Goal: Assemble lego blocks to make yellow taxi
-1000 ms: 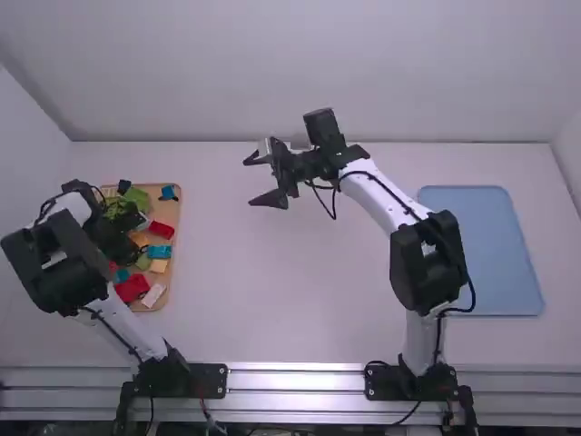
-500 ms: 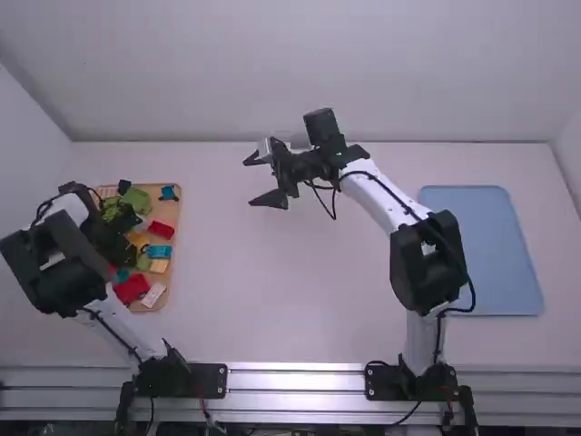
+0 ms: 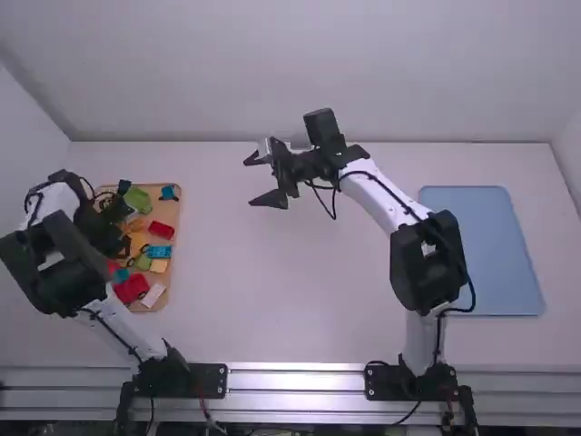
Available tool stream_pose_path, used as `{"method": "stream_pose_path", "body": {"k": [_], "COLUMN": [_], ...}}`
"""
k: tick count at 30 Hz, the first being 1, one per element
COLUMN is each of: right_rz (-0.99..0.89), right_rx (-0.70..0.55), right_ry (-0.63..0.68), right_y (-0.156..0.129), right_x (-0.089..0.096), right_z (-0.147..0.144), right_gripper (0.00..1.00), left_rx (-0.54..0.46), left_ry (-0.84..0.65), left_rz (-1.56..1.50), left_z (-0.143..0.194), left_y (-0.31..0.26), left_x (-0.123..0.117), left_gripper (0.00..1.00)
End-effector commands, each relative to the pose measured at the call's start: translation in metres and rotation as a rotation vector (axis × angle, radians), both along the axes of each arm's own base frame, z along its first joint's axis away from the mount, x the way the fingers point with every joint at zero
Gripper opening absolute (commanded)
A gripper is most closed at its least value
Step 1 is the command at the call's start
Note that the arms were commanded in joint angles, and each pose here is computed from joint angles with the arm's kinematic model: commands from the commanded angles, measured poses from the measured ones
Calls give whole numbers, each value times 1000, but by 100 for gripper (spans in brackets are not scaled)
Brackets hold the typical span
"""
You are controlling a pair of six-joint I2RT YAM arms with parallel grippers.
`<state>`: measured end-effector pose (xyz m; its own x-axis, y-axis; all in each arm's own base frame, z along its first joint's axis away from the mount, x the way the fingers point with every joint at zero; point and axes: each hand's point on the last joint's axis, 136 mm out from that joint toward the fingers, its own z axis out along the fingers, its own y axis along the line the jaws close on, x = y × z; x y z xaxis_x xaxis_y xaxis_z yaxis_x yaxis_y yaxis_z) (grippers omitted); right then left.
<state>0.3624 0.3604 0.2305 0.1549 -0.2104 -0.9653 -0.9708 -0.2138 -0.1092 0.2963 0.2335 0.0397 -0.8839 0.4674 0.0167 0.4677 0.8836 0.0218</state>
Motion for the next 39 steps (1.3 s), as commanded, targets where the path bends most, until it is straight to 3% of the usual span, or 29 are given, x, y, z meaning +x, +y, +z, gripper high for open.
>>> {"method": "stream_pose_path", "body": {"k": [1, 10, 12, 15, 24, 39], "right_rz": [8, 8, 8, 8, 8, 8], "right_rx": [14, 11, 11, 11, 11, 11], "right_ry": [-9, -3, -3, -3, -3, -3], "right_y": [3, 3, 3, 3, 3, 3], "right_x": [3, 2, 2, 2, 2, 2], "right_z": [7, 6, 6, 6, 6, 6], "right_gripper": [99, 99, 99, 99, 99, 99], "left_rx": [-39, -25, -23, -42, -41, -45], "left_ry": [20, 18, 15, -3, -31, 14], "left_rz": [14, 5, -3, 0, 15, 36], "left_z": [-4, -27, -29, -29, -36, -60], "left_y": [-7, -8, -8, -11, -12, -10], "left_x": [-5, -11, -11, -8, -4, -8], "left_gripper": [91, 100, 98, 86, 92, 88]}}
